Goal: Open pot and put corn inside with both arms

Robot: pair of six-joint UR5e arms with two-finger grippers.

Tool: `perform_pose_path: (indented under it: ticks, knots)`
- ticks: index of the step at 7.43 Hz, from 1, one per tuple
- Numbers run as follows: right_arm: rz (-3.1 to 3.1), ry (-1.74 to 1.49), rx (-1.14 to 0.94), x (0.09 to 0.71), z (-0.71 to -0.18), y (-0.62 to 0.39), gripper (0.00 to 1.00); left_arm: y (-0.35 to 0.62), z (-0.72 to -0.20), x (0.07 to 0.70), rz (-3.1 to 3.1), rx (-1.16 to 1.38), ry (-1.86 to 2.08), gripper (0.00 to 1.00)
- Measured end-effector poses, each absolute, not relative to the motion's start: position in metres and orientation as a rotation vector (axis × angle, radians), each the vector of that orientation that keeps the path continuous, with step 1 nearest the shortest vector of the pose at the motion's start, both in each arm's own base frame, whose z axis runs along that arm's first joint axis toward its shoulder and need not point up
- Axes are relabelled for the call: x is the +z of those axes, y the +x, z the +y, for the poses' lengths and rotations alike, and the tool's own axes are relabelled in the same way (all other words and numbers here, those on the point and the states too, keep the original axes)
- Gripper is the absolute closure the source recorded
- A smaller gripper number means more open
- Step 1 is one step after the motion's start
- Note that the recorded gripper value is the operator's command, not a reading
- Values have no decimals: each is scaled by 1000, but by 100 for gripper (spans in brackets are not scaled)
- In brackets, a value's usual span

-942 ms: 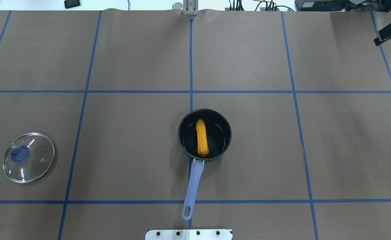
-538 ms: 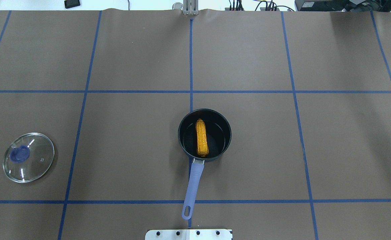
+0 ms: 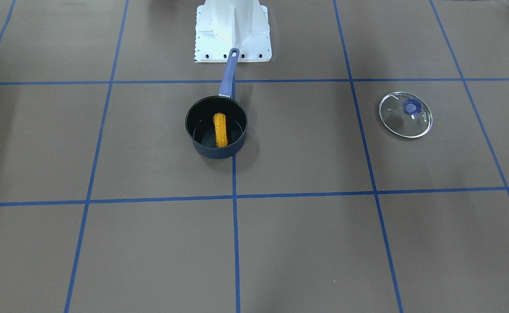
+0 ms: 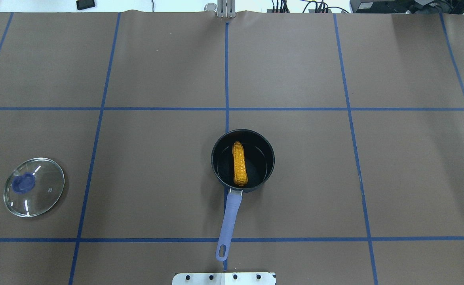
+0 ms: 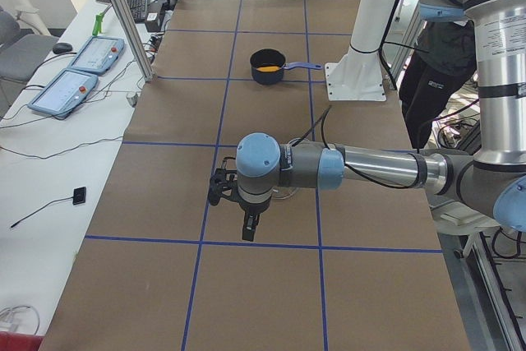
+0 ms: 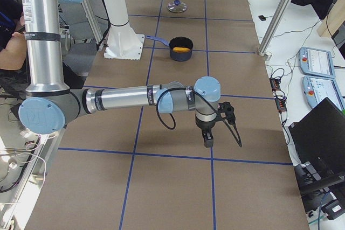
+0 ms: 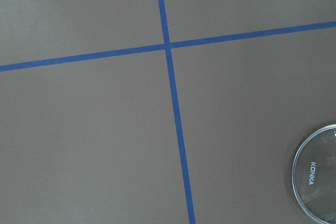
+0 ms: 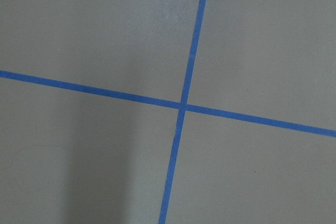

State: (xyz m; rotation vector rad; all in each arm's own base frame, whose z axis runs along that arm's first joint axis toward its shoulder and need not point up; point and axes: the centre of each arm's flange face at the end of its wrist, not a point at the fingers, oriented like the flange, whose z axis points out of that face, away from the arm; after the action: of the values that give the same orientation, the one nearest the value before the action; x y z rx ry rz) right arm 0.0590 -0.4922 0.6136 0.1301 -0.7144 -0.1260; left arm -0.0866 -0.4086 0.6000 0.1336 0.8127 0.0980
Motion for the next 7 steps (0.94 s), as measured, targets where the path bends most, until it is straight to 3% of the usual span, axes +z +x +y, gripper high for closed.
perform_pose_path:
  ticks: [7]
  knots:
    - [-719,116,-110,620,-488,61,0,-85,-398,605,818,92,120,1]
